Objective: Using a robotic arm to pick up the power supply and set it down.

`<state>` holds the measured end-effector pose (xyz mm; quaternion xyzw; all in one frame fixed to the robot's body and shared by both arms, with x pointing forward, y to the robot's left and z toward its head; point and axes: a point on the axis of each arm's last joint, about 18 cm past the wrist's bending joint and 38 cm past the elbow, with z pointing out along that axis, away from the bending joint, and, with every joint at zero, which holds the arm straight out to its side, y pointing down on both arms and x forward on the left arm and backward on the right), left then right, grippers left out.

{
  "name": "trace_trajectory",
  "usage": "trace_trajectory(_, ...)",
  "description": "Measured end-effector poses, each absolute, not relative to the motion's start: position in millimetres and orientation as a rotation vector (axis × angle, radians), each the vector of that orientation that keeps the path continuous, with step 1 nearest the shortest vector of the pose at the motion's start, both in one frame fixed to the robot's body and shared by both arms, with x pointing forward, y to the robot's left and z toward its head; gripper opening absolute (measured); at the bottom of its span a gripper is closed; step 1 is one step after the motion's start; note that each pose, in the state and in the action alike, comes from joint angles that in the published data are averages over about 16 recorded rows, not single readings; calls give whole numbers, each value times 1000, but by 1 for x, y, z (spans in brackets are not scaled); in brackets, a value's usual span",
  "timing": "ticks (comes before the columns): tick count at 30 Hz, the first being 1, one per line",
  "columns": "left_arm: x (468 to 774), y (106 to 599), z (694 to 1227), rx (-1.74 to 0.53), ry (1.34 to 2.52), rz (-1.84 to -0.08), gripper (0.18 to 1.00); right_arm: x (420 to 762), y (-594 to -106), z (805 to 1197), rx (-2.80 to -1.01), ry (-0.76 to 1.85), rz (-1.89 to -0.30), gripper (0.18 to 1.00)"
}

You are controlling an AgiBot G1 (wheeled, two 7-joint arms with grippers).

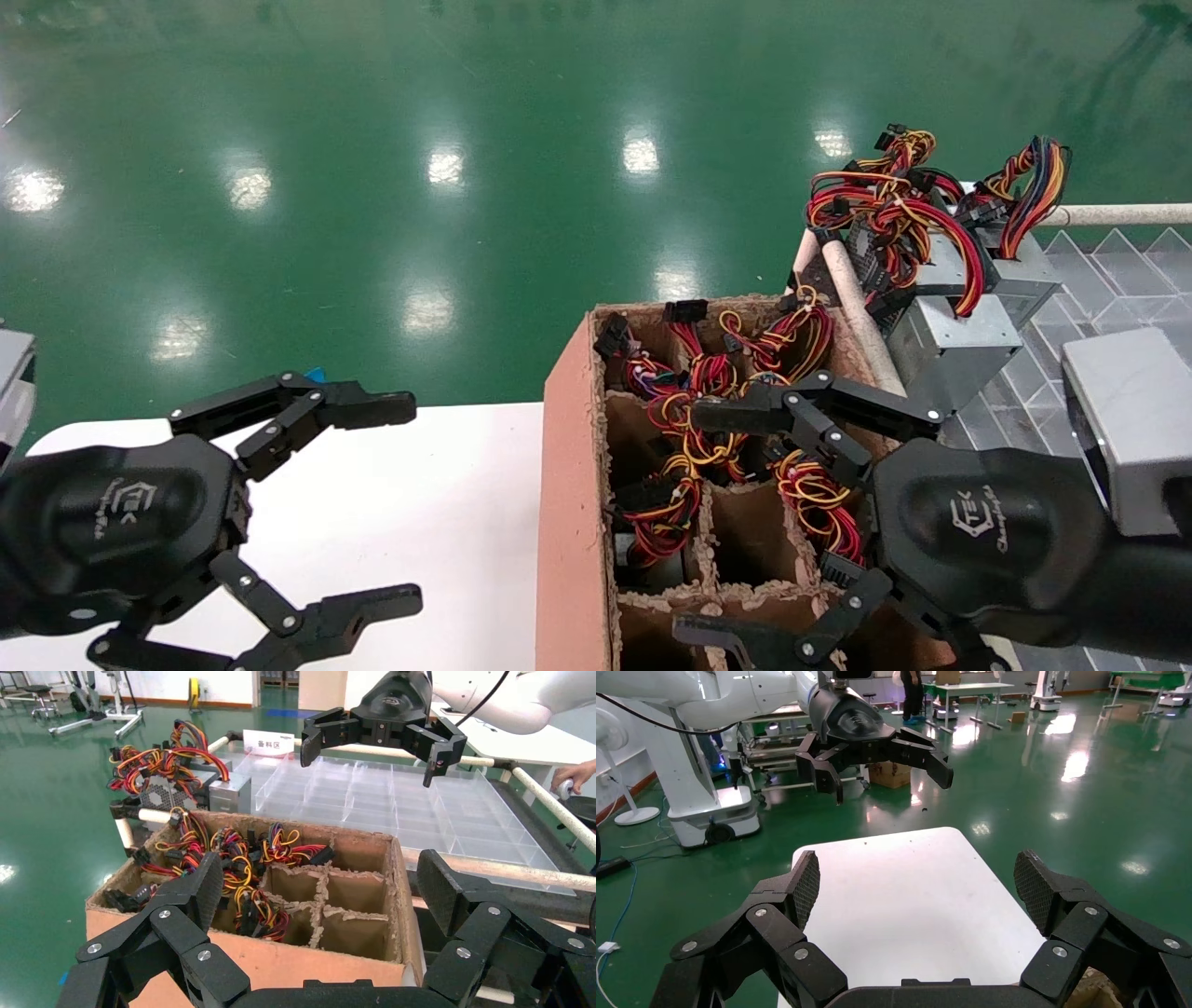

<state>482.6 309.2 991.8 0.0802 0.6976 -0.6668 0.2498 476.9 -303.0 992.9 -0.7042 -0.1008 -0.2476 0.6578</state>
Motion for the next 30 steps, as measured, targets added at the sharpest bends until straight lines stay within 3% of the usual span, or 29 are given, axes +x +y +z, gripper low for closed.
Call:
trace_trajectory(22, 483, 309, 992, 218, 1899, -1816, 1000, 477, -304, 993, -1598, -226, -564, 1000)
trace_trajectory(30, 483, 309, 992, 218, 1899, -1816, 984, 489, -318, 992, -1663, -190, -664, 1000)
